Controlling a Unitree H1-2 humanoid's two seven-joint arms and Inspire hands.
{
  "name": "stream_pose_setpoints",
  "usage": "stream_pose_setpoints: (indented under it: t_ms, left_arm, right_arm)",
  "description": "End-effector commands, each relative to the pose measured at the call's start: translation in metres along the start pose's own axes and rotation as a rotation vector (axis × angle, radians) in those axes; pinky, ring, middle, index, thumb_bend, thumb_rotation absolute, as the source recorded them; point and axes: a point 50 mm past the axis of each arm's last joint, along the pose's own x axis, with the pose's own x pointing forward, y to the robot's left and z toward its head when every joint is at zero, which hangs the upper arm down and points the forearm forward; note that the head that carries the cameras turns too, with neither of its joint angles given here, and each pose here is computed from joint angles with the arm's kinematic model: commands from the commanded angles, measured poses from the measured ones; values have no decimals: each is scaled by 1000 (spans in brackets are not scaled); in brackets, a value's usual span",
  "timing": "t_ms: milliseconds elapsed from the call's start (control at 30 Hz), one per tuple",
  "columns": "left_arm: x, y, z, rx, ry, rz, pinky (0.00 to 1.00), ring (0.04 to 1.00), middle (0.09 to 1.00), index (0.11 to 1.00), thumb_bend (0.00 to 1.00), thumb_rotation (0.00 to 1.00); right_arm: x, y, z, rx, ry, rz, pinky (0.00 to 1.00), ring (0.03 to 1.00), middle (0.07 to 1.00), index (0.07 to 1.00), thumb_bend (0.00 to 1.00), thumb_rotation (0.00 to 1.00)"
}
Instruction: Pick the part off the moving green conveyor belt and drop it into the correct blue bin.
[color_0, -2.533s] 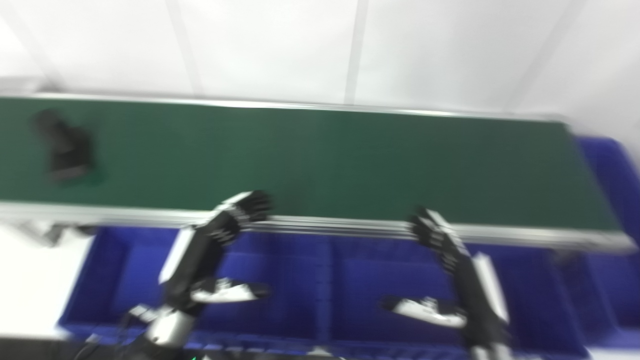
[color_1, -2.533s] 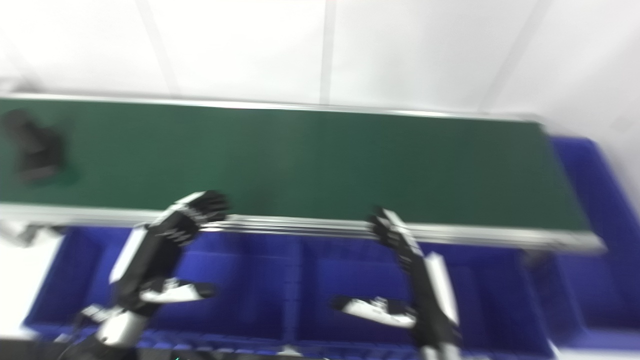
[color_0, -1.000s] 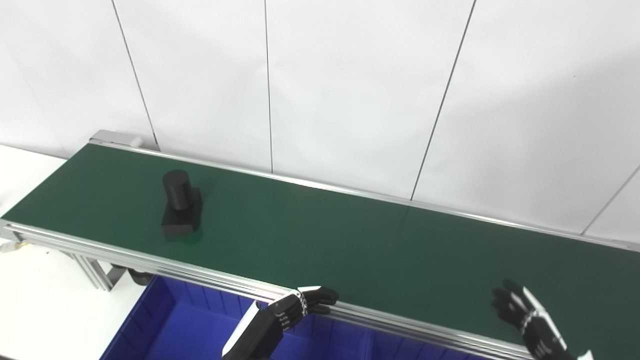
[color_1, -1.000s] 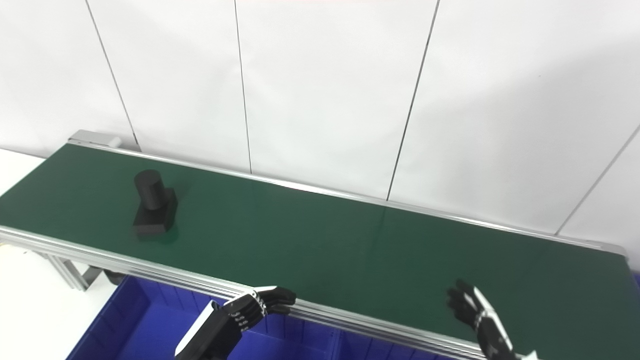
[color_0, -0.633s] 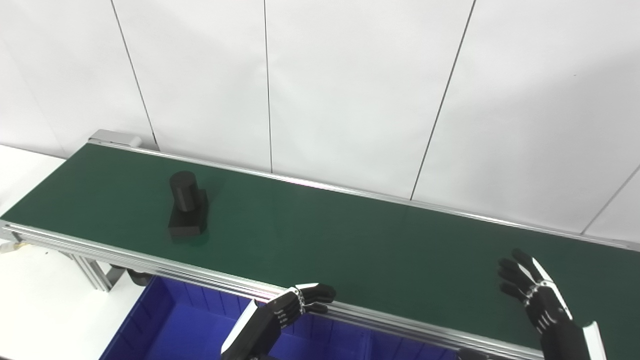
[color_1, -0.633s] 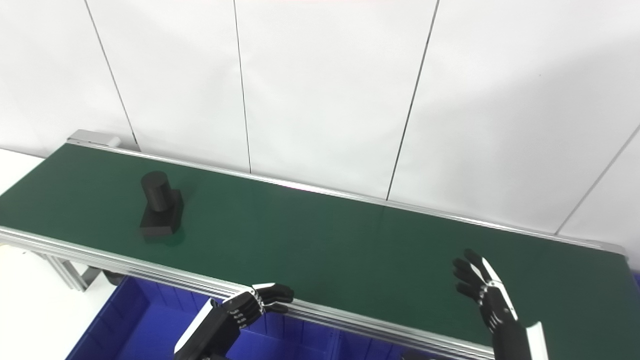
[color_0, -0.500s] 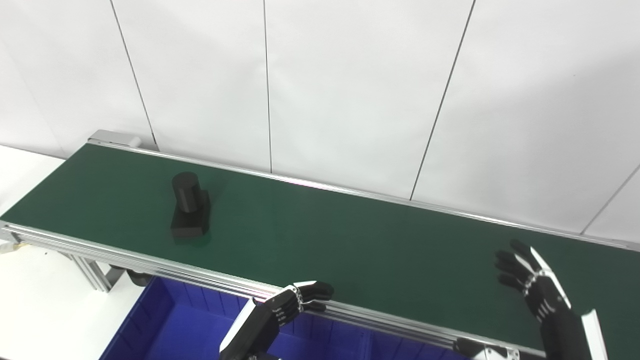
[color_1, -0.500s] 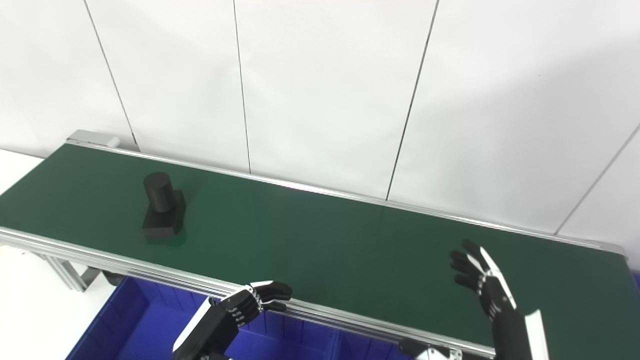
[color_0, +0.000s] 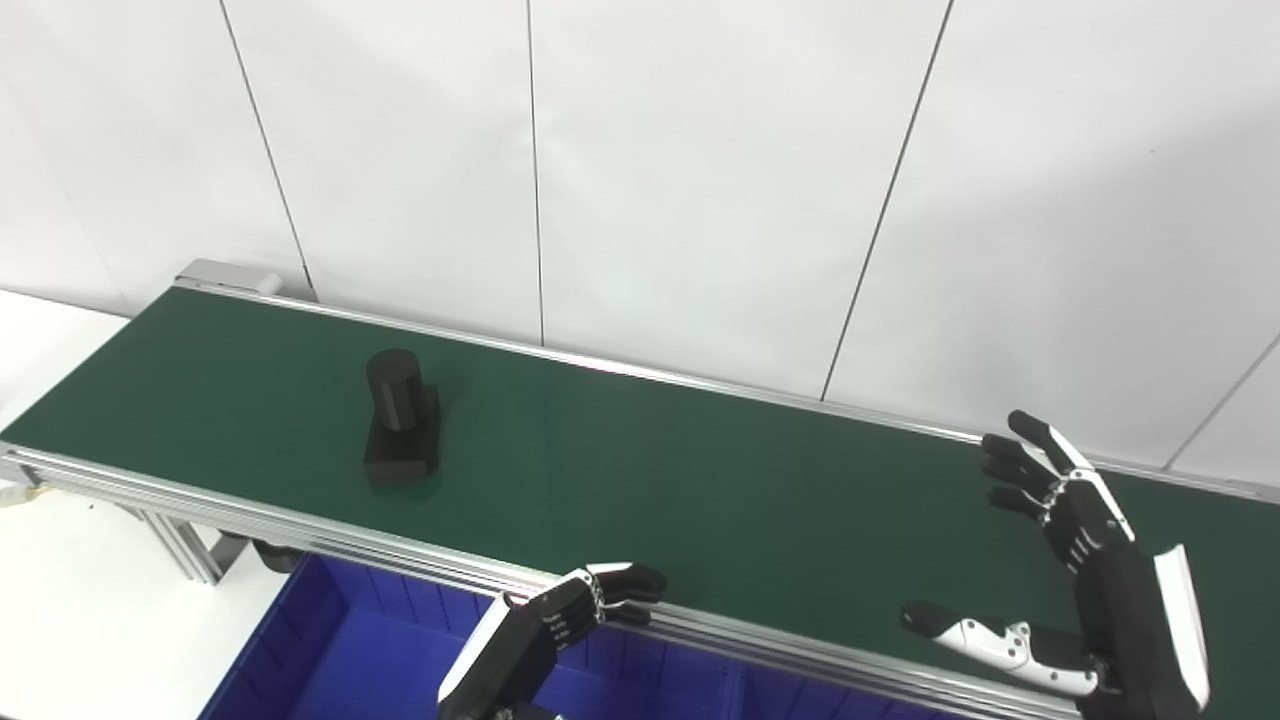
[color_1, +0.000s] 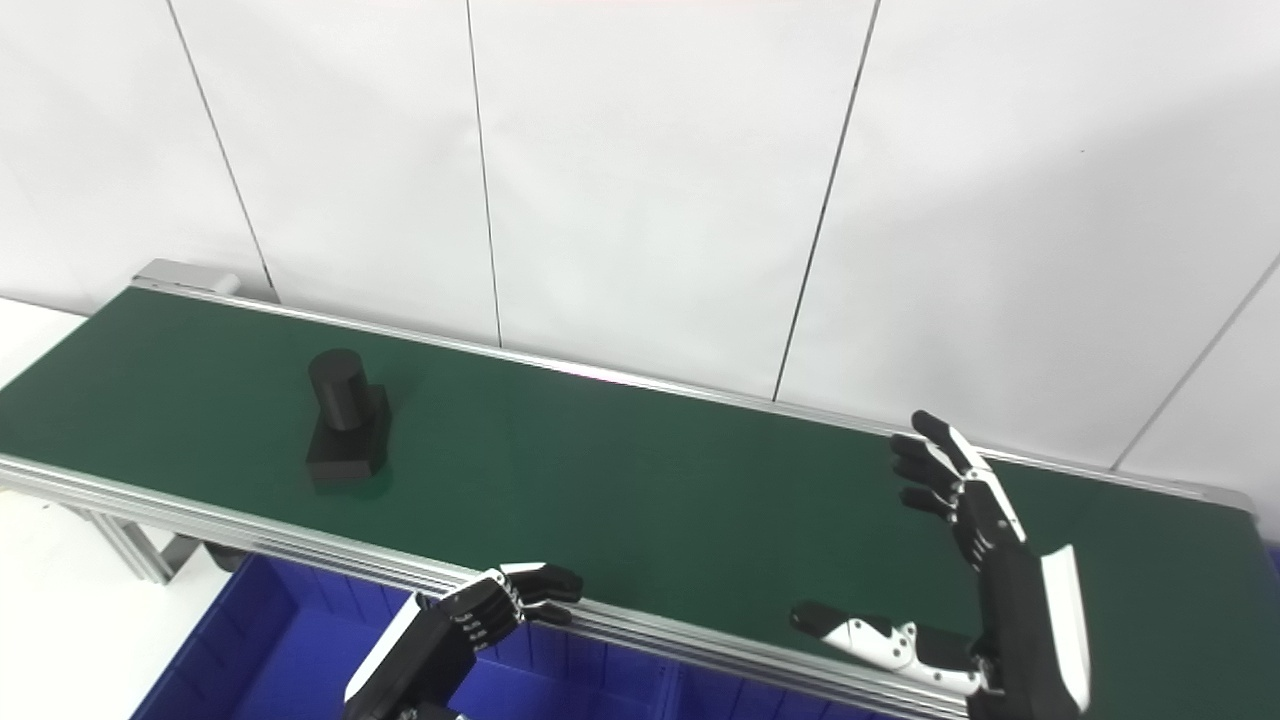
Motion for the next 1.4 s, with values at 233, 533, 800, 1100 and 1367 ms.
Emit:
stream_pose_setpoints:
  t_ms: [233, 533, 800, 1100, 1367]
  left_arm:
    - [4, -1, 9, 25, -63, 0, 726, 781, 786, 761, 984, 238]
    - [4, -3, 8, 12, -63, -3, 732, 786, 788, 763, 986, 245]
    - [5, -3, 8, 23, -64, -3, 724, 781, 785, 760, 987, 255]
    - [7, -1, 9, 54, -63, 2, 713, 772, 780, 756, 991, 281]
    - [5, -1, 10, 64, -60, 11, 705, 782, 789, 763, 995, 296]
  right_arm:
    - [22, 1, 18, -1, -34, -26, 764, 801, 820, 873, 952, 258]
    - [35, 1, 13, -4, -40, -1, 772, 806, 827, 878, 949, 272]
    - [54, 2, 8, -21, -56, 26, 768, 814, 831, 883, 947, 291]
    - [72, 12, -2, -27, -33, 71, 773, 821, 840, 891, 939, 286]
    - [89, 22, -4, -68, -25, 118, 803, 833, 851, 899, 953, 302]
